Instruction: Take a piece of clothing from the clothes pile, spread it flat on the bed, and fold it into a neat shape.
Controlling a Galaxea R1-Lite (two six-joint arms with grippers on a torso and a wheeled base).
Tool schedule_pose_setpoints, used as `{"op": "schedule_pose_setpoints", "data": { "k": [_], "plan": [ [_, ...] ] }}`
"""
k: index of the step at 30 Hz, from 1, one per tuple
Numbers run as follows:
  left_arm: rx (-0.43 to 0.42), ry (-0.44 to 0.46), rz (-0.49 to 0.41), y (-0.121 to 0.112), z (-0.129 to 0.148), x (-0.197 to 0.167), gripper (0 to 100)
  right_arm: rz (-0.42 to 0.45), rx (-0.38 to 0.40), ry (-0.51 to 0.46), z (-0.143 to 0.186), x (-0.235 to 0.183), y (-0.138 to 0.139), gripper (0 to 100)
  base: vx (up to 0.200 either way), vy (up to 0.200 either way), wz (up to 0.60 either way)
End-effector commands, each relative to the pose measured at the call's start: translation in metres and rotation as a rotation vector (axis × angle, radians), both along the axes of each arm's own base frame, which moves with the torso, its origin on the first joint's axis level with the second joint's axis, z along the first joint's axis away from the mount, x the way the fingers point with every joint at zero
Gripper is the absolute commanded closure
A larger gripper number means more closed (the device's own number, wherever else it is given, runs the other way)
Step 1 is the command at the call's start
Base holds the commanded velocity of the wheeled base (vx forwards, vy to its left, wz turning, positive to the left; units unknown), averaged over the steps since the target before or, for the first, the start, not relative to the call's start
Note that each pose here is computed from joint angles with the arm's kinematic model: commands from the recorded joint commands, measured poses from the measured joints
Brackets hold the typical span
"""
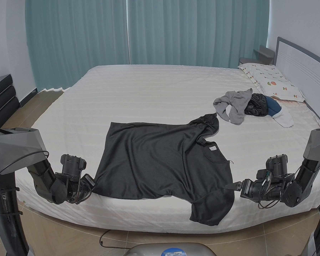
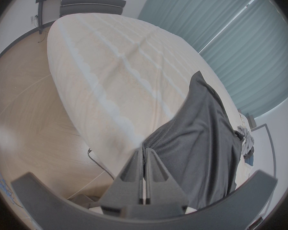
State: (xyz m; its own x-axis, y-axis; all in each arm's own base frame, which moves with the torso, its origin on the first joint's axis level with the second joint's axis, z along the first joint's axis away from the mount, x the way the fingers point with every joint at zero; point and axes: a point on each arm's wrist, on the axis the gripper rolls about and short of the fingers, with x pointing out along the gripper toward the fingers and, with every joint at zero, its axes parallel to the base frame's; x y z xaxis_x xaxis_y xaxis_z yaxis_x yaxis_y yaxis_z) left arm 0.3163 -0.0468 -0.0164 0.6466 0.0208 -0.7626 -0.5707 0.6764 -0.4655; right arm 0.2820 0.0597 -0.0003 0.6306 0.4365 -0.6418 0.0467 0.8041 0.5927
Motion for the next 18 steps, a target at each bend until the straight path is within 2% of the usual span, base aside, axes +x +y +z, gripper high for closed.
{"op": "schedule_pose_setpoints", "data": {
  "k": [1, 7, 18],
  "plan": [
    [0.010, -0.008, -0.010, 0.002, 0.011, -0.011, 100, 0.010, 0.001, -0.008, -0.015, 0.006, 0.005, 0, 0.000, 0.000, 0.00],
    [0.038, 0.007, -0.042, 0.003, 0.011, -0.018, 100, 0.011, 0.003, -0.034, -0.021, 0.009, 0.005, 0, 0.000, 0.000, 0.00],
    [0.037, 0.010, -0.043, 0.003, 0.010, -0.018, 100, -0.013, -0.006, -0.031, -0.037, 0.026, 0.003, 0, 0.000, 0.000, 0.00]
  ]
}}
